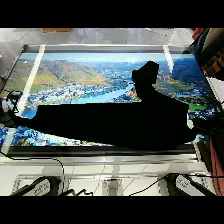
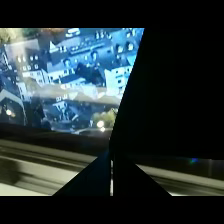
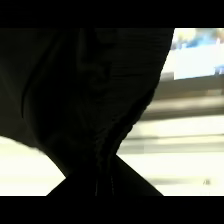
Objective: Fold the clothes and pants, and hang the long-sleeved shirts on hangers.
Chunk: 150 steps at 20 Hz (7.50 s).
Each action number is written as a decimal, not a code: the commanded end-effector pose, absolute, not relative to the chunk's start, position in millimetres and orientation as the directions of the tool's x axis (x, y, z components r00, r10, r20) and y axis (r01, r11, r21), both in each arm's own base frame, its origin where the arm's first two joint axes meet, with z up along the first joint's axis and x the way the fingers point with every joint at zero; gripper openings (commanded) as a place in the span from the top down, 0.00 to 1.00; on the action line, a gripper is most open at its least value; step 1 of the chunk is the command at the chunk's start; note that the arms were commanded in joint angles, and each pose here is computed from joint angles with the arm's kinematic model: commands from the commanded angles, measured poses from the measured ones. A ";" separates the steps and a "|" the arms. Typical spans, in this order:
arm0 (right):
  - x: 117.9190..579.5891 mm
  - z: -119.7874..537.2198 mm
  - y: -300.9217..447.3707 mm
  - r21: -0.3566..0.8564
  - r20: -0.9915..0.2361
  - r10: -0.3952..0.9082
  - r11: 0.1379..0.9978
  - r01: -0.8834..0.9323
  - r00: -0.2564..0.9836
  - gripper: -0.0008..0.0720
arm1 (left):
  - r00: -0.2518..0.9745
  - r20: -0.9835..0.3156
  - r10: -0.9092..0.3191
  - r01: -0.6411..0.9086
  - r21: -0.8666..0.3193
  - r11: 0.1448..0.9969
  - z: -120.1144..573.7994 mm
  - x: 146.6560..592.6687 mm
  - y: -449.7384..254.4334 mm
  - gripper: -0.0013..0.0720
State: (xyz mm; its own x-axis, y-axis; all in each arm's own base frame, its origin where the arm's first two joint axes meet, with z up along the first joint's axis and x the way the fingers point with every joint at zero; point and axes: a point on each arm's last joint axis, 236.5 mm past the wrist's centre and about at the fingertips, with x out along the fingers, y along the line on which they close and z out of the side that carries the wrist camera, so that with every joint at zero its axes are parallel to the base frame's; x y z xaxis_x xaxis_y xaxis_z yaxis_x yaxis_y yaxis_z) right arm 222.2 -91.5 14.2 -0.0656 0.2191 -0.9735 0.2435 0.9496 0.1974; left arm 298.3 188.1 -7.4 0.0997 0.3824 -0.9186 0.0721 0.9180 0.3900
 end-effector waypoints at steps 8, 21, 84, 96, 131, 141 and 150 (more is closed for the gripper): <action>197.1 11.7 -95.9 0.156 -0.965 0.200 0.958 0.242 -0.169 0.44 | 0.023 -0.914 0.405 0.038 0.405 0.913 -9.9 274.0 209.3 0.03; 366.7 33.6 -135.9 0.148 -0.867 -0.032 0.936 0.318 0.497 0.43 | 0.358 -0.842 0.404 0.148 0.478 0.866 39.8 375.4 154.7 0.03; 660.5 -83.7 57.5 0.565 -0.723 0.228 0.738 0.368 0.653 0.96 | 0.698 -0.677 0.233 0.261 0.544 0.798 86.2 462.8 51.3 0.04; 603.5 98.7 122.7 0.228 -0.688 0.379 0.923 -0.311 0.619 0.96 | 0.702 -0.683 0.203 0.068 0.348 0.935 85.3 463.3 39.5 0.04; 320.4 155.1 51.9 0.092 -0.972 0.196 0.825 -0.558 0.130 0.96 | 0.386 -0.671 -0.634 0.193 -0.613 0.766 -3.8 391.3 -337.7 0.04; 344.2 154.5 54.3 0.045 -0.930 0.208 0.882 -0.469 0.302 0.12 | 0.353 -0.638 -0.684 0.208 -0.659 0.722 -19.4 380.7 -397.6 0.04; 347.3 155.6 54.7 0.041 -0.926 0.210 0.883 -0.468 0.315 0.12 | 0.221 -0.642 -0.734 0.431 -0.611 0.664 -37.0 415.5 -461.2 0.04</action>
State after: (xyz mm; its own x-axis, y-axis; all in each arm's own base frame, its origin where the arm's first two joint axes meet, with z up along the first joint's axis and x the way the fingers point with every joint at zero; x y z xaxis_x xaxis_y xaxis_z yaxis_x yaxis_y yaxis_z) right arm 344.2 54.5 154.6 0.3022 0.2084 -0.9302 -0.4717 0.8806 0.0440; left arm 413.7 -445.3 -22.0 0.2871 -0.7264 -0.6245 0.3795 0.6848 -0.6221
